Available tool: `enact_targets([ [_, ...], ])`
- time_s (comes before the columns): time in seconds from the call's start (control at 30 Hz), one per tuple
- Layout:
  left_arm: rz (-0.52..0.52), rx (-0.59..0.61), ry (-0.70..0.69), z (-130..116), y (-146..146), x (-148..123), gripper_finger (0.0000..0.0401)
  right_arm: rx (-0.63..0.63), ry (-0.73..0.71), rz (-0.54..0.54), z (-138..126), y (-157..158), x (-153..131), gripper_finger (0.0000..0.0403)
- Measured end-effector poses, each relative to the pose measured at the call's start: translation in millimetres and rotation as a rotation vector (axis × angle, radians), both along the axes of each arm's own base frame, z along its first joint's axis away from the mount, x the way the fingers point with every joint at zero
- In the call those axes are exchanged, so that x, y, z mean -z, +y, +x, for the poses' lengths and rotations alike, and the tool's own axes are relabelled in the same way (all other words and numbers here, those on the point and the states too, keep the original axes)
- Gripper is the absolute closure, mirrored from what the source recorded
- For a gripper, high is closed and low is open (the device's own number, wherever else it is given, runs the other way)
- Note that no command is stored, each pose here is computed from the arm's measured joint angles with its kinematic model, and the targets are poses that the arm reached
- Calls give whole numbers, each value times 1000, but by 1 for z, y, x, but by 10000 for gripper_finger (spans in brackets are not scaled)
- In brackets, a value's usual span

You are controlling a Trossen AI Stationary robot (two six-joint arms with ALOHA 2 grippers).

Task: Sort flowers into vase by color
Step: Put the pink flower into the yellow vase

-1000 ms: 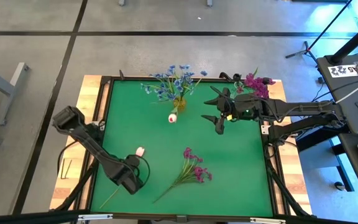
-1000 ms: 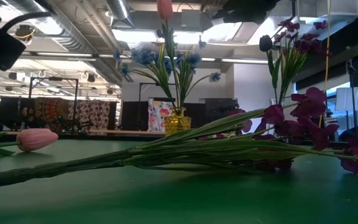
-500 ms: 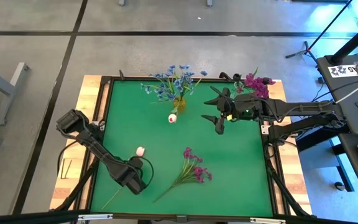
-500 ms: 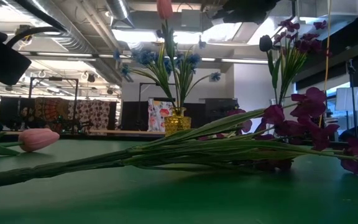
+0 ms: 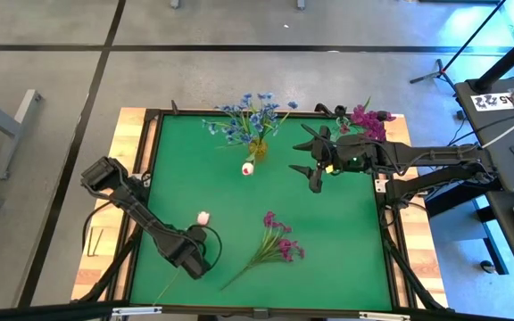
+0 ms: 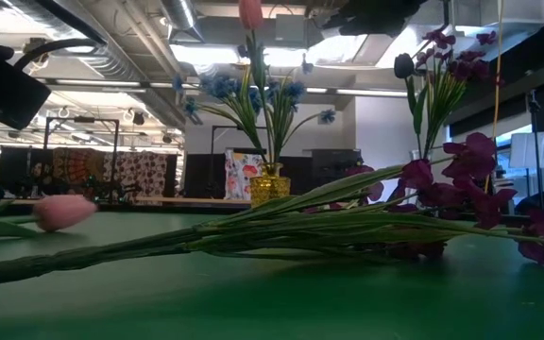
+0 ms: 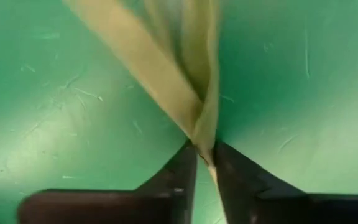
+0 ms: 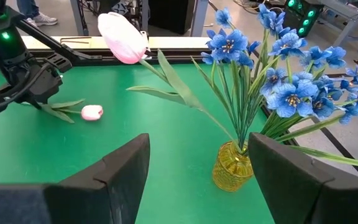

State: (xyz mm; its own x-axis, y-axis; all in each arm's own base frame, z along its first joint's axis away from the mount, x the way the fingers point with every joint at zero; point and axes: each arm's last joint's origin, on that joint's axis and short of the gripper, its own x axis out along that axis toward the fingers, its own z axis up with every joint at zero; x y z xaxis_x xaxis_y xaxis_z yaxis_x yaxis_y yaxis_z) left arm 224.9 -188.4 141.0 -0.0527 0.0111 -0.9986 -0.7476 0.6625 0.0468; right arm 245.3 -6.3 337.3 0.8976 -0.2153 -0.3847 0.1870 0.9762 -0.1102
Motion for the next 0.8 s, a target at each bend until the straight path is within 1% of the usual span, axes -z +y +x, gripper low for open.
enact_targets([
  [0.1, 1, -2, -1, 1, 2, -1, 385, 0, 0, 0, 0, 0, 0, 132],
  [0.13, 3, -4, -2, 1, 3, -1, 391, 0, 0, 0, 0, 0, 0, 132],
  [0.17, 5, -7, -4, 1, 4, -2, 393, 0, 0, 0, 0, 0, 0, 132],
  [0.27, 57, -16, -53, 2, 11, -11, 394, 0, 0, 0, 0, 0, 0, 132],
  [0.37, 103, -23, -128, 0, 17, -28, 398, -3, 0, -6, -1, 0, 0, 132],
  [0.47, 137, -27, -254, -2, 22, -49, 398, -3, -9, -6, -6, 0, -4, 132],
  [0.63, 243, -48, -519, -8, 35, -84, 400, -7, -65, -5, -18, 0, -15, 132],
  [0.8, 309, 12, -802, -8, 42, -120, 401, -113, -127, 33, -21, 3, -23, 132],
])
